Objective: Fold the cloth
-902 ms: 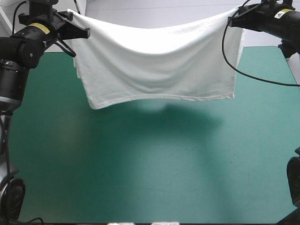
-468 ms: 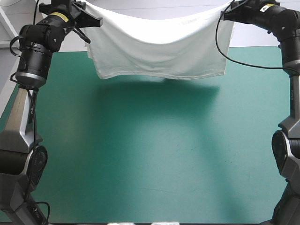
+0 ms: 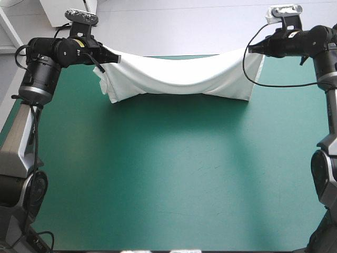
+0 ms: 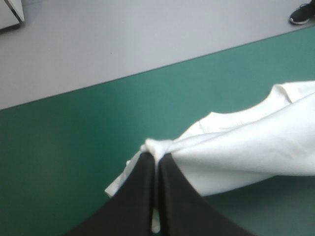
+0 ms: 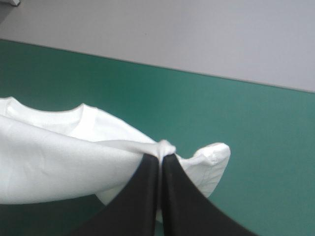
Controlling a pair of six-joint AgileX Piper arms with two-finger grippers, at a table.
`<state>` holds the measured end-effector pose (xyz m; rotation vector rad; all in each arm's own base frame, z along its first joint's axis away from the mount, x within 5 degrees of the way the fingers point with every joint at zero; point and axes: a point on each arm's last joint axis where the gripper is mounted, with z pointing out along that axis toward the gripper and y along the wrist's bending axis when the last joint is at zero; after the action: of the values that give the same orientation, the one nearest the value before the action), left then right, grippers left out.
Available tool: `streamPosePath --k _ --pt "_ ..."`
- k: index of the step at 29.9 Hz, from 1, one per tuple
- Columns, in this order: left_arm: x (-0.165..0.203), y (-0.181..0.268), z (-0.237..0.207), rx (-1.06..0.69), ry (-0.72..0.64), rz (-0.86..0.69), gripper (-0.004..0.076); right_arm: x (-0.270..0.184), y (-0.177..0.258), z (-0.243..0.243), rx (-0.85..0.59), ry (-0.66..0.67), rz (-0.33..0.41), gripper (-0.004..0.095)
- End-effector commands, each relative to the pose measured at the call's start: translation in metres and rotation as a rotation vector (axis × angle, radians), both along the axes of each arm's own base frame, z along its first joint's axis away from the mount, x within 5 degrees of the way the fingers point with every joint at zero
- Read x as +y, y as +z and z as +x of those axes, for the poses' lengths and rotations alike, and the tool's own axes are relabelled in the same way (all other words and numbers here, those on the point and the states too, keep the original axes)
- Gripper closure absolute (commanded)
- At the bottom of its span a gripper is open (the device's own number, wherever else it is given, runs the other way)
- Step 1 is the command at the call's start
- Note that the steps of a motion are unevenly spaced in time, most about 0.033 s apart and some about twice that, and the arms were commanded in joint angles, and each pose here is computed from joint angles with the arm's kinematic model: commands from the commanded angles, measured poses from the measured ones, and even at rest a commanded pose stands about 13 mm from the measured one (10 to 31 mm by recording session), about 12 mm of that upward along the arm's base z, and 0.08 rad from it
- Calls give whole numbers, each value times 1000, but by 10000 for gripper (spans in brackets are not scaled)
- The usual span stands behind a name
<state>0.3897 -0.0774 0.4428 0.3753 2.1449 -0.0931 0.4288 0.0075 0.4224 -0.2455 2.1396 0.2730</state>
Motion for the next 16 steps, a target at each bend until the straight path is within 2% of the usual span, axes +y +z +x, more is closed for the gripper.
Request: streamPosePath --k 1,7,16 --pt "4 36 -37 -70 -8 -36 733 -5 27 -37 -81 -35 -21 921" --pt "8 15 -71 108 -28 -30 733 -3 8 -76 9 -39 -22 921" --pt "12 -42 -111 382 -39 -8 733 6 -39 -139 184 -13 -1 921"
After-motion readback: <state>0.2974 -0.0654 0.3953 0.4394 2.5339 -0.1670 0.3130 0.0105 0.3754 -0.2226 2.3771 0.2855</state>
